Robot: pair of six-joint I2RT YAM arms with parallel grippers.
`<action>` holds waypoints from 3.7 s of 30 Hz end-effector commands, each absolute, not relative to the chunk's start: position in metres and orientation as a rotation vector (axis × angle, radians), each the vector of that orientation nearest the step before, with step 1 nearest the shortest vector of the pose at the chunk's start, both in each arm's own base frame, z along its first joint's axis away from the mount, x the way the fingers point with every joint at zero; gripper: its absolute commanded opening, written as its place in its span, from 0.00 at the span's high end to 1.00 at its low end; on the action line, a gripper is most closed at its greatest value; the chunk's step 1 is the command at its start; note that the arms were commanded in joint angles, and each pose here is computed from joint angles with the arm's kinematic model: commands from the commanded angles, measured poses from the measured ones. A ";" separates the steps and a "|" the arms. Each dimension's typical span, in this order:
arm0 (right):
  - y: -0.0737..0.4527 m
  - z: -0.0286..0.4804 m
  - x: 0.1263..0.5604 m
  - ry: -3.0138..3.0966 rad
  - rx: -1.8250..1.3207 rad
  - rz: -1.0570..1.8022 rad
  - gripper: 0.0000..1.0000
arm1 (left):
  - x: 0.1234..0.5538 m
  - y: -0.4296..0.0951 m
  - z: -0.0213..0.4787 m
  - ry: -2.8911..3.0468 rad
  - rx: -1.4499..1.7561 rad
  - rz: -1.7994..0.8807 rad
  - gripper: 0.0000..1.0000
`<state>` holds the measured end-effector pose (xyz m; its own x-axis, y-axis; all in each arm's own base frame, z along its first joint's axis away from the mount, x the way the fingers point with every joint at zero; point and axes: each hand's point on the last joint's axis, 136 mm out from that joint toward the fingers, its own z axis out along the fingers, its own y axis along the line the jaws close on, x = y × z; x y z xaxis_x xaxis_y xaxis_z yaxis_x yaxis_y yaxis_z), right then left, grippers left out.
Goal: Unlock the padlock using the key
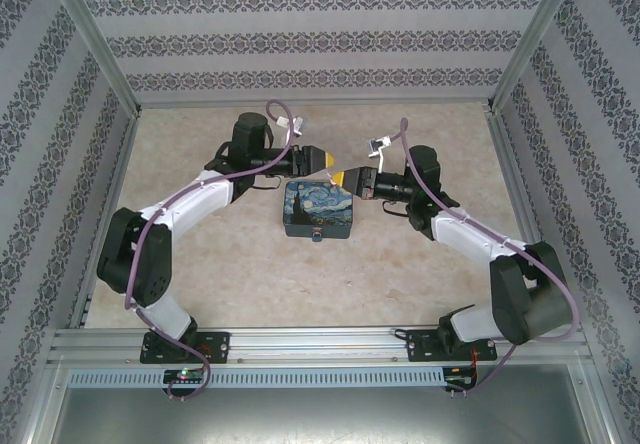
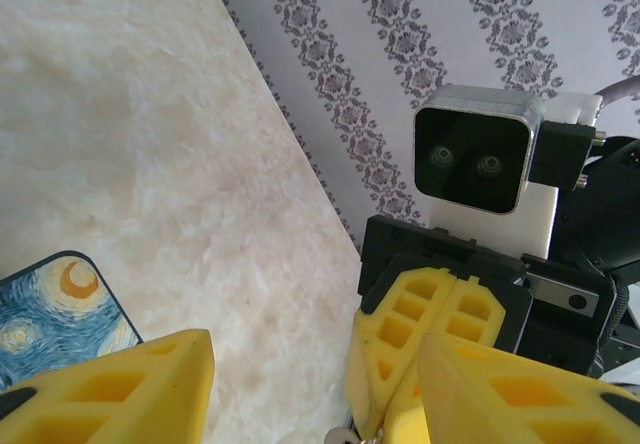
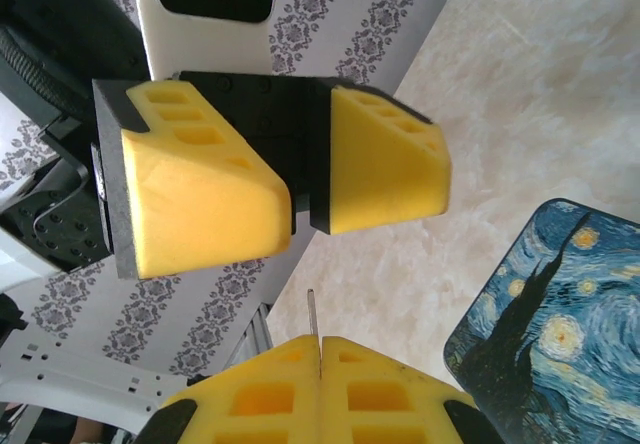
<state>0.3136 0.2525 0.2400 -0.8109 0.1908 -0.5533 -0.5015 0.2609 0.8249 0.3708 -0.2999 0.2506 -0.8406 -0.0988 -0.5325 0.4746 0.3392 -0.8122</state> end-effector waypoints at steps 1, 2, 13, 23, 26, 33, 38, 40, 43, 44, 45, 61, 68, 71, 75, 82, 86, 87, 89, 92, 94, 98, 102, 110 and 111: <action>0.247 0.245 0.314 1.955 -0.252 1.581 1.00 | 0.373 -0.292 0.280 1.983 0.292 -1.526 0.43; 0.246 0.244 0.315 1.965 -0.231 1.586 1.00 | 0.372 -0.290 0.280 1.975 0.272 -1.535 0.43; 0.254 0.242 0.319 2.001 -0.122 1.628 1.00 | 0.367 -0.300 0.267 1.945 0.164 -1.603 0.47; 0.259 0.240 0.321 2.005 -0.115 1.633 1.00 | 0.365 -0.318 0.255 1.971 0.180 -1.620 0.58; 0.259 0.240 0.321 2.006 -0.113 1.633 1.00 | 0.365 -0.320 0.254 1.974 0.180 -1.619 0.63; 0.259 0.239 0.322 2.009 -0.111 1.632 1.00 | 0.365 -0.323 0.252 1.977 0.175 -1.616 0.80; 0.259 0.240 0.322 2.007 -0.106 1.631 1.00 | 0.363 -0.325 0.251 1.981 0.181 -1.620 0.90; 0.259 0.241 0.323 2.003 -0.103 1.630 1.00 | 0.362 -0.326 0.251 1.980 0.185 -1.621 0.92; 0.259 0.243 0.324 1.996 -0.102 1.634 1.00 | 0.361 -0.329 0.251 1.978 0.188 -1.625 1.00; 0.259 0.244 0.323 1.992 -0.106 1.636 1.00 | 0.360 -0.330 0.251 1.976 0.190 -1.628 1.00; 0.258 0.246 0.323 1.986 -0.104 1.636 1.00 | 0.361 -0.331 0.253 1.968 0.189 -1.631 1.00; 0.232 0.264 0.327 1.892 0.018 1.566 0.47 | 0.370 -0.327 0.281 1.834 0.078 -1.687 1.00; 0.236 0.269 0.329 1.869 0.031 1.575 0.52 | 0.372 -0.327 0.285 1.805 0.039 -1.700 1.00; 0.240 0.273 0.329 1.857 0.031 1.581 0.54 | 0.372 -0.328 0.284 1.800 0.029 -1.694 1.00; 0.245 0.275 0.330 1.850 0.029 1.595 0.57 | 0.372 -0.326 0.282 1.791 0.004 -1.688 1.00; 0.253 0.274 0.332 1.845 0.036 1.614 0.61 | 0.373 -0.324 0.281 1.777 -0.024 -1.681 1.00; 0.254 0.271 0.332 1.847 0.043 1.617 0.63 | 0.374 -0.322 0.281 1.772 -0.034 -1.677 1.00; 0.254 0.270 0.332 1.847 0.046 1.616 0.64 | 0.374 -0.322 0.281 1.770 -0.035 -1.676 1.00; 0.253 0.269 0.332 1.848 0.052 1.616 0.66 | 0.374 -0.322 0.281 1.768 -0.038 -1.675 1.00; 0.253 0.268 0.333 1.847 0.058 1.621 0.68 | 0.375 -0.321 0.280 1.770 -0.043 -1.671 1.00; 0.254 0.267 0.333 1.849 0.063 1.625 0.70 | 0.375 -0.321 0.280 1.767 -0.042 -1.672 1.00; 0.255 0.265 0.333 1.849 0.065 1.633 0.71 | 0.375 -0.321 0.280 1.766 -0.043 -1.671 1.00; 0.256 0.264 0.334 1.848 0.065 1.641 0.71 | 0.376 -0.321 0.279 1.766 -0.045 -1.670 1.00; 0.258 0.262 0.334 1.844 0.067 1.659 0.76 | 0.377 -0.321 0.279 1.767 -0.049 -1.669 1.00; 0.258 0.262 0.334 1.843 0.066 1.661 0.76 | 0.377 -0.321 0.279 1.765 -0.049 -1.668 1.00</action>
